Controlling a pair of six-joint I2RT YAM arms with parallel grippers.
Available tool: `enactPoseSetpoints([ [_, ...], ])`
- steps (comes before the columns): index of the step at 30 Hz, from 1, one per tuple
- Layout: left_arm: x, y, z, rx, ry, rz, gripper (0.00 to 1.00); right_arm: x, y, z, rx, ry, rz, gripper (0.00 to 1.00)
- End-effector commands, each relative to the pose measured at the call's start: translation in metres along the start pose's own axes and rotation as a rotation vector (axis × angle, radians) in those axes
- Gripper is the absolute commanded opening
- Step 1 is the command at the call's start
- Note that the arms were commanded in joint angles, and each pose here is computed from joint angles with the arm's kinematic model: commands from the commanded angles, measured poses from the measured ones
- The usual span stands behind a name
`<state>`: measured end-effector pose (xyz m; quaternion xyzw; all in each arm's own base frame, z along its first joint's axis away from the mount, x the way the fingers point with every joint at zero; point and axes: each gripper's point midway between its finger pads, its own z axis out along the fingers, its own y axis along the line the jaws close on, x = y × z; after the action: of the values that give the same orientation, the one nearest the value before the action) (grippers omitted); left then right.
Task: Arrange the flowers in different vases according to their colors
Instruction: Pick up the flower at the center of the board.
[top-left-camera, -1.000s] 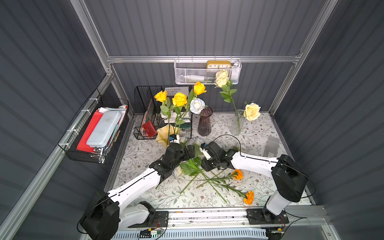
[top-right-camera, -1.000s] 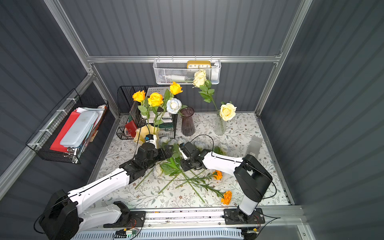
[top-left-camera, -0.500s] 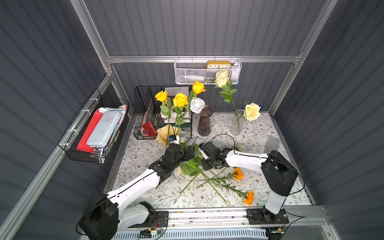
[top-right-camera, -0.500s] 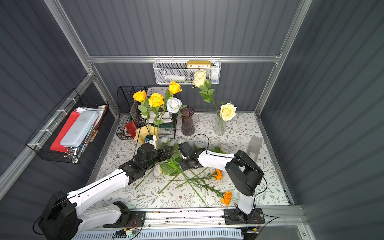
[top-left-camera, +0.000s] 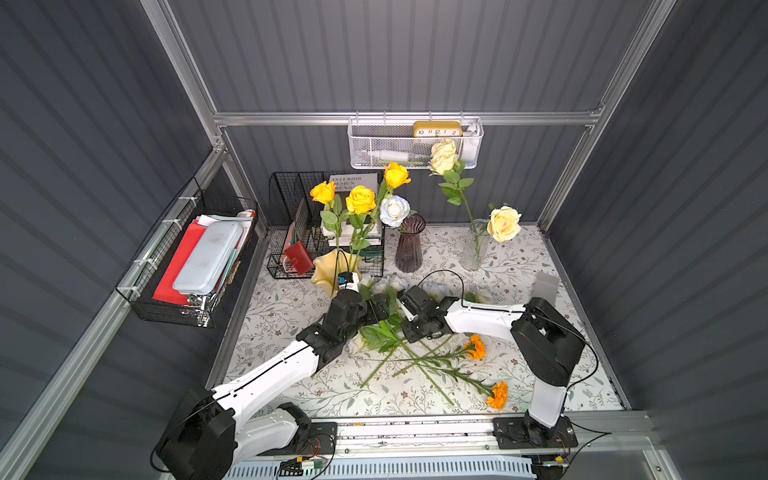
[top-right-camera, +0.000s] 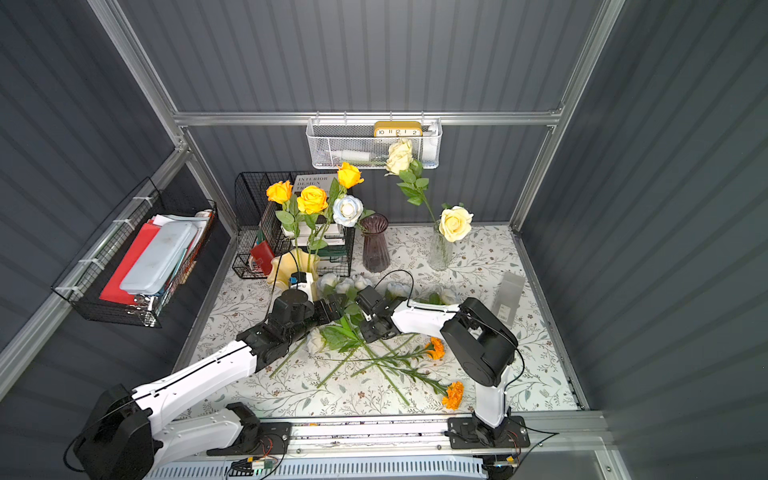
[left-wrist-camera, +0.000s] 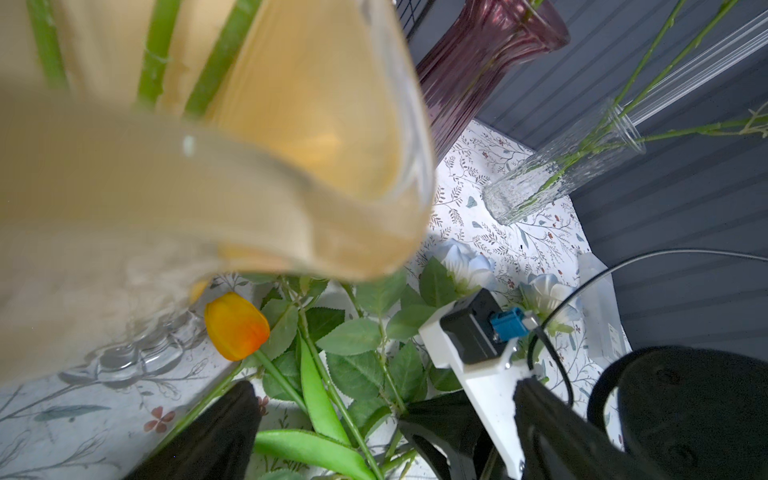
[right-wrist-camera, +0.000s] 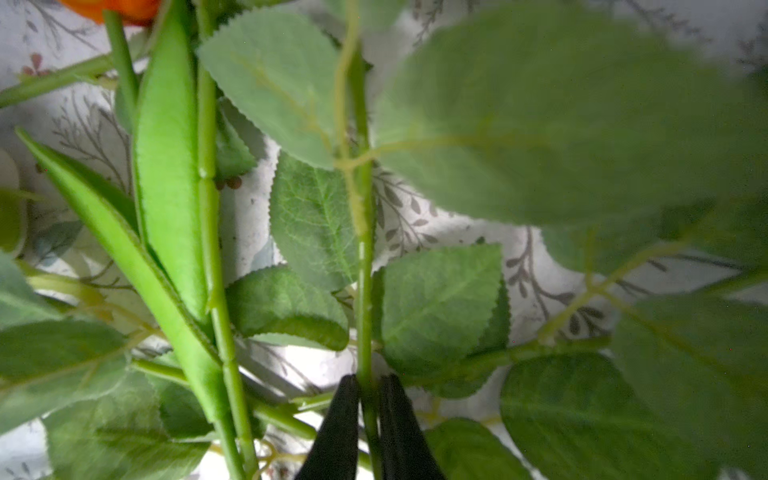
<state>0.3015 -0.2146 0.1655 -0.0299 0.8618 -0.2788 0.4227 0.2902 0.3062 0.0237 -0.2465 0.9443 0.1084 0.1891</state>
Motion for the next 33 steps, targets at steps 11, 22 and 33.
enactPoseSetpoints([
  [11, 0.022, 0.007, -0.013, 0.012, 0.036, 0.0, 0.99, -0.05, -0.033, -0.086, 0.153, -0.323, -0.026, 0.01],
  [22, 0.03, -0.033, -0.009, 0.162, 0.066, 0.097, 0.99, -0.123, -0.069, -0.158, 0.305, -0.635, -0.101, 0.0],
  [33, 0.112, -0.105, -0.036, 0.472, 0.277, 0.308, 0.95, -0.145, -0.044, -0.239, 0.202, -0.831, -0.18, 0.0],
])
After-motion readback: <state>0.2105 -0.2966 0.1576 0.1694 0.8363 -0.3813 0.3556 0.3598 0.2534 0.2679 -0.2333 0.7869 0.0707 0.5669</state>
